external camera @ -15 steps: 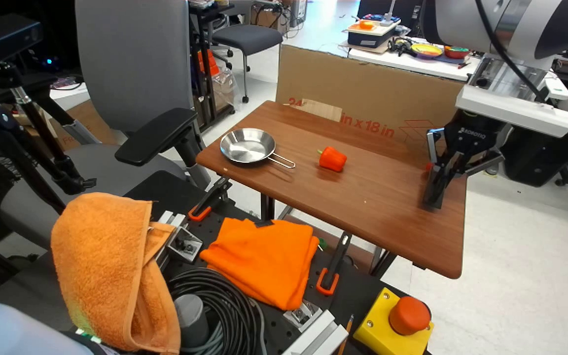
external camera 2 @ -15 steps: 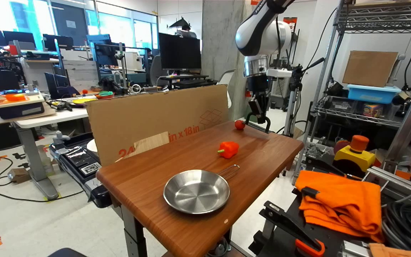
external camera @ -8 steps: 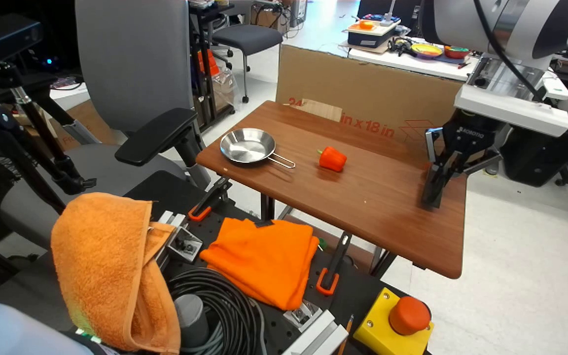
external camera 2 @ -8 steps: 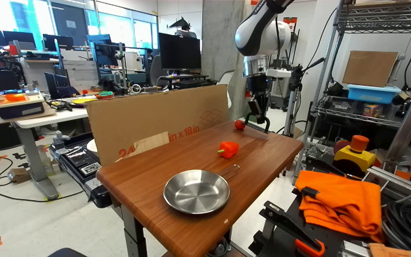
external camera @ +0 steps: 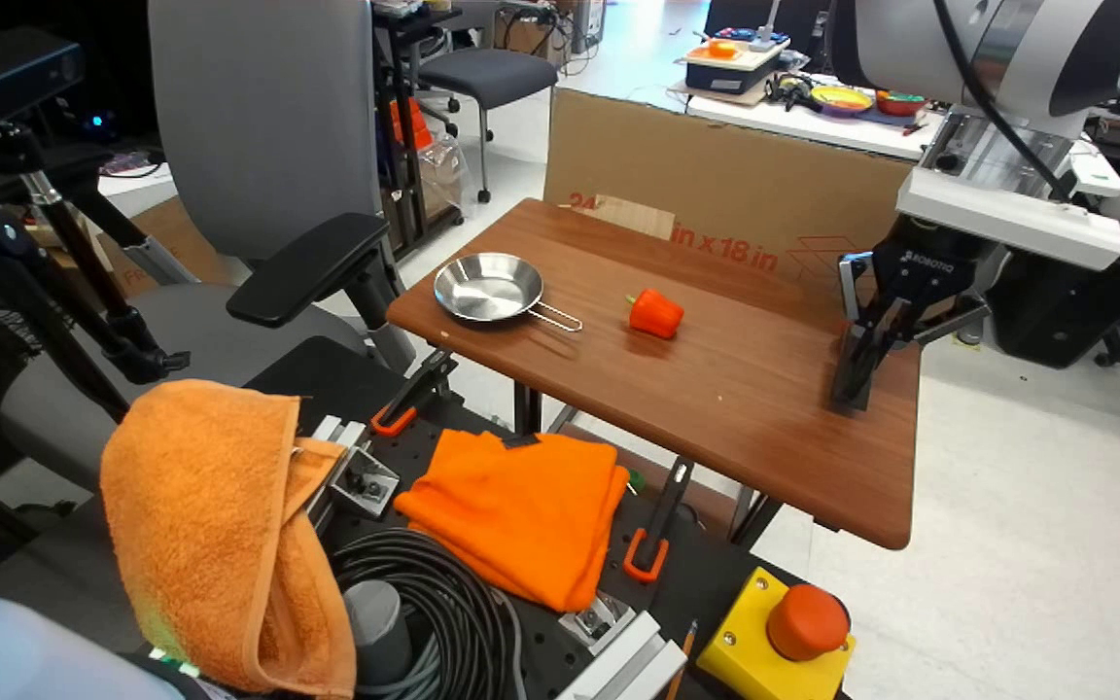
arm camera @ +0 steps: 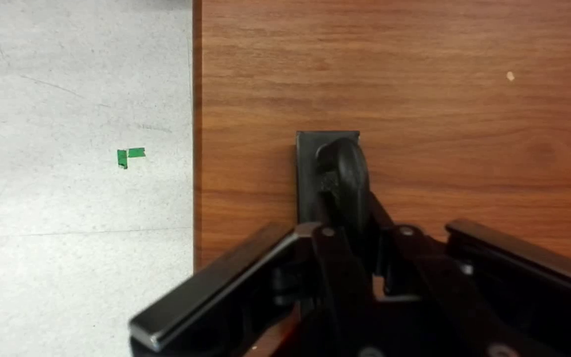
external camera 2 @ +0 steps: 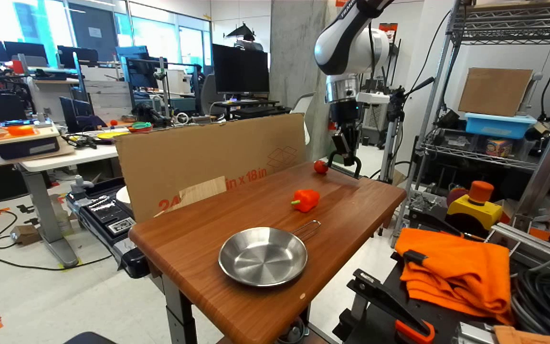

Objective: Pick up the black object from the table and put it back on the table.

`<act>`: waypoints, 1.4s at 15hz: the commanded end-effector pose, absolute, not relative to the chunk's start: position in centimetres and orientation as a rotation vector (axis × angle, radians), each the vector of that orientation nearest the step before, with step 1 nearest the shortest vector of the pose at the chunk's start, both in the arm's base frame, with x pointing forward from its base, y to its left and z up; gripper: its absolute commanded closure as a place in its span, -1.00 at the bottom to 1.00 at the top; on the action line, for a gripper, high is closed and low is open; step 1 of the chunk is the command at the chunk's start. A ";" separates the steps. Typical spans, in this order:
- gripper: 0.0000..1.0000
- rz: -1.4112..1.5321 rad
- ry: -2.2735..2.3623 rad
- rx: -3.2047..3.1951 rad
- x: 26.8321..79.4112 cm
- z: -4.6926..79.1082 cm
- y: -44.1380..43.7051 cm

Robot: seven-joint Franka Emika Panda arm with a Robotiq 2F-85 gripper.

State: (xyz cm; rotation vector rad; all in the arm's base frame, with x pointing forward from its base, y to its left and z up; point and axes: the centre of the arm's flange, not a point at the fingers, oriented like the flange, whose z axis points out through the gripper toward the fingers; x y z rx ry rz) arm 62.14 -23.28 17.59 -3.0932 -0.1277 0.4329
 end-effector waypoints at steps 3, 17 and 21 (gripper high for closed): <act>0.93 0.442 -0.174 -3.072 62.8 17.5 -23.6; 0.93 0.432 -0.266 -3.042 63.1 16.9 -23.0; 0.93 0.429 -0.307 -3.031 63.4 17.1 -22.3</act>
